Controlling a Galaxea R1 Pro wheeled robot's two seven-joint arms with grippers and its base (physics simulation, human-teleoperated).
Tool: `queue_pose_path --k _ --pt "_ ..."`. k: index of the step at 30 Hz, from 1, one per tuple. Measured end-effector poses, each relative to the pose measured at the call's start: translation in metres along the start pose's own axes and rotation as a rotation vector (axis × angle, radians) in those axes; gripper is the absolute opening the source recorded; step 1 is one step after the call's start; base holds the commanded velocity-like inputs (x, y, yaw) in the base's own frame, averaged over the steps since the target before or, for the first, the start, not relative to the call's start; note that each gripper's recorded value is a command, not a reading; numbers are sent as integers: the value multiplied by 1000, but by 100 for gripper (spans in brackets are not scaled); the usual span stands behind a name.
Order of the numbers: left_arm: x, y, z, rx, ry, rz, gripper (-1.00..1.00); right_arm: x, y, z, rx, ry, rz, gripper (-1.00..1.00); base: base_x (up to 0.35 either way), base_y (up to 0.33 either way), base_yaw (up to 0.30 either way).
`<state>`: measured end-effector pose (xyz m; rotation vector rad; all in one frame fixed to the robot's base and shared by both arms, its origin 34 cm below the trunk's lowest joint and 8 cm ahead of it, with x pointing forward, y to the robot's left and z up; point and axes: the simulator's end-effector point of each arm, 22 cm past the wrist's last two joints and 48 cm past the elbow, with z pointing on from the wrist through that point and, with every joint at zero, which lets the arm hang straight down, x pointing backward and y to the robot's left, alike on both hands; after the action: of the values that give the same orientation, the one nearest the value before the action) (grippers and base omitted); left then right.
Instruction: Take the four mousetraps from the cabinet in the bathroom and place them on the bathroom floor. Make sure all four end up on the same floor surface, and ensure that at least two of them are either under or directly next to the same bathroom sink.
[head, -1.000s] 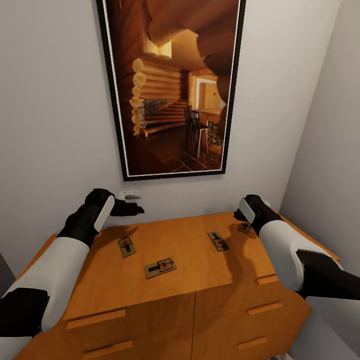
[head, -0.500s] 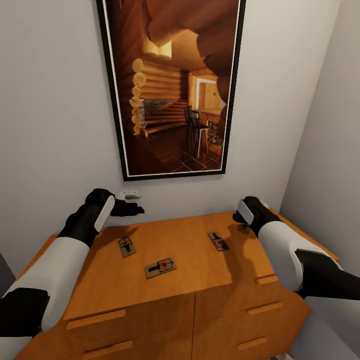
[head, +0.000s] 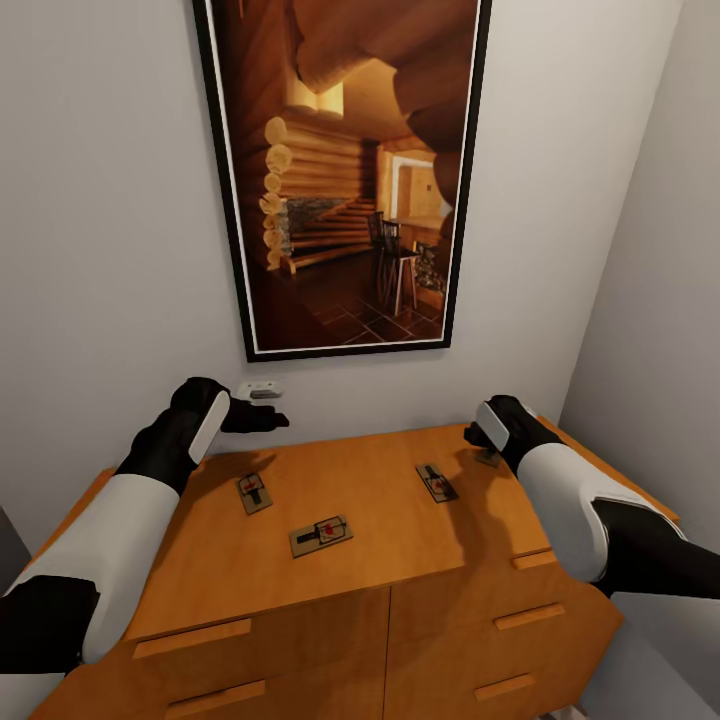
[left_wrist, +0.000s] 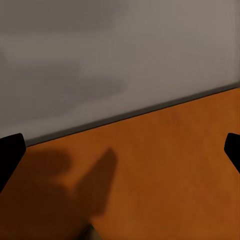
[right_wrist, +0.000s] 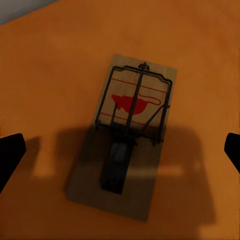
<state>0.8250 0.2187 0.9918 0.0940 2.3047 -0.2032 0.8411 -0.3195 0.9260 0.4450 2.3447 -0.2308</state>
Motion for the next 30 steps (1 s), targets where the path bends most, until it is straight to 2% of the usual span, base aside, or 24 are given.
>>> queue_pose_path --k 19,30 --pt "0 0 0 0 0 0 100 0 -1 1 -9 4 19 100 0 0 0" --pt "0 -2 0 2 0 0 100 -4 -19 5 8 -2 49 100 0 0 0"
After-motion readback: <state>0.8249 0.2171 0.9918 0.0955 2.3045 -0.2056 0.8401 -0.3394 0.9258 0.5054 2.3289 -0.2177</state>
